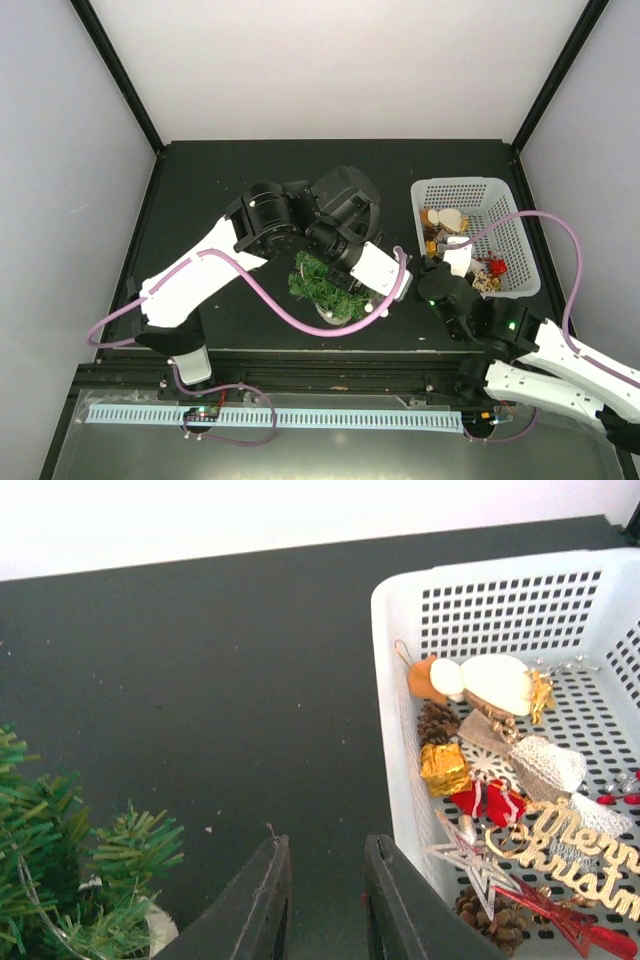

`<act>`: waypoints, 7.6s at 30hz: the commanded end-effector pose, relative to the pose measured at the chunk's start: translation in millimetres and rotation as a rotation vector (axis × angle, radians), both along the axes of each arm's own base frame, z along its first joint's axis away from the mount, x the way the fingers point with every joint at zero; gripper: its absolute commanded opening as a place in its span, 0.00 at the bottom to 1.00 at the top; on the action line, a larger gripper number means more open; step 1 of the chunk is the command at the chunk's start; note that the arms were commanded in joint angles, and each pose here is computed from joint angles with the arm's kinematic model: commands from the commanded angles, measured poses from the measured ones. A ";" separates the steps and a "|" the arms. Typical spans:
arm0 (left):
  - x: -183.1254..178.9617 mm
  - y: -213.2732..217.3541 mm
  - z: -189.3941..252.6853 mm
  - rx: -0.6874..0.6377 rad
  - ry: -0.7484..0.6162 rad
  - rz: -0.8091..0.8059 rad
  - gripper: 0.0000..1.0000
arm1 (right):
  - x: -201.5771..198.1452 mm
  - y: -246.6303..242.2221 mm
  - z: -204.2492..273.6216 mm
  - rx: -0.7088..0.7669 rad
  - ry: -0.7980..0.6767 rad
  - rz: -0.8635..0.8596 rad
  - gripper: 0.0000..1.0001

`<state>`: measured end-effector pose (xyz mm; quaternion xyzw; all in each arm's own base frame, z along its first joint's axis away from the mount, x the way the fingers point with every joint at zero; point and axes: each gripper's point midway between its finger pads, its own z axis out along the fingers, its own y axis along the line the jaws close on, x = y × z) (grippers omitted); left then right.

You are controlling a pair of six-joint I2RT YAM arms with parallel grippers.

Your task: Decorate the small christmas tree

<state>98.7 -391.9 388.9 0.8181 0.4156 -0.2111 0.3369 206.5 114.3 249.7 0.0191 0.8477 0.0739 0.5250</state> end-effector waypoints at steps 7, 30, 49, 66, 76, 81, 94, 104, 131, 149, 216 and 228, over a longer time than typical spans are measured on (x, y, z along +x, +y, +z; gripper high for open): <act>-0.3 3.3 3.1 0.033 -0.236 -0.076 0.02 | 0.6 6.2 -16.3 0.036 0.018 0.021 0.24; 8.4 19.4 5.5 0.174 -0.631 -0.058 0.02 | 1.0 13.9 -33.0 0.058 0.042 0.042 0.24; 43.0 -46.5 31.3 -0.013 -0.921 0.058 0.02 | -1.4 4.8 -36.9 0.066 0.038 0.033 0.24; 143.3 -48.7 22.9 -0.028 -1.178 0.241 0.02 | -0.6 10.5 -45.0 0.079 0.050 0.049 0.24; 187.6 -26.5 7.6 0.039 -1.150 0.314 0.06 | 0.5 10.0 -40.1 0.103 0.033 0.043 0.23; 202.9 -11.2 3.6 0.081 -1.128 0.350 0.02 | 0.5 9.7 -37.8 0.117 0.025 0.042 0.23; 234.2 21.2 -12.4 0.179 -1.063 0.418 0.02 | -0.2 7.7 -35.1 0.141 0.010 0.039 0.22; 239.9 34.9 -17.1 0.196 -0.986 0.461 0.02 | -0.4 5.1 -32.6 0.134 0.002 0.034 0.22; 201.1 146.9 -33.2 0.430 -0.875 0.544 0.02 | 1.6 14.0 -29.8 0.136 0.011 0.057 0.22; 131.3 182.5 -40.2 0.560 -0.562 0.514 0.02 | 3.3 21.5 -35.0 0.139 0.025 0.070 0.22; 7.7 106.9 -63.9 0.406 -0.391 0.196 0.67 | 11.2 32.0 -43.9 0.090 0.046 0.064 0.25; 56.6 130.0 -1.6 0.207 -0.432 0.444 0.71 | 10.2 31.5 -40.3 0.093 0.041 0.072 0.25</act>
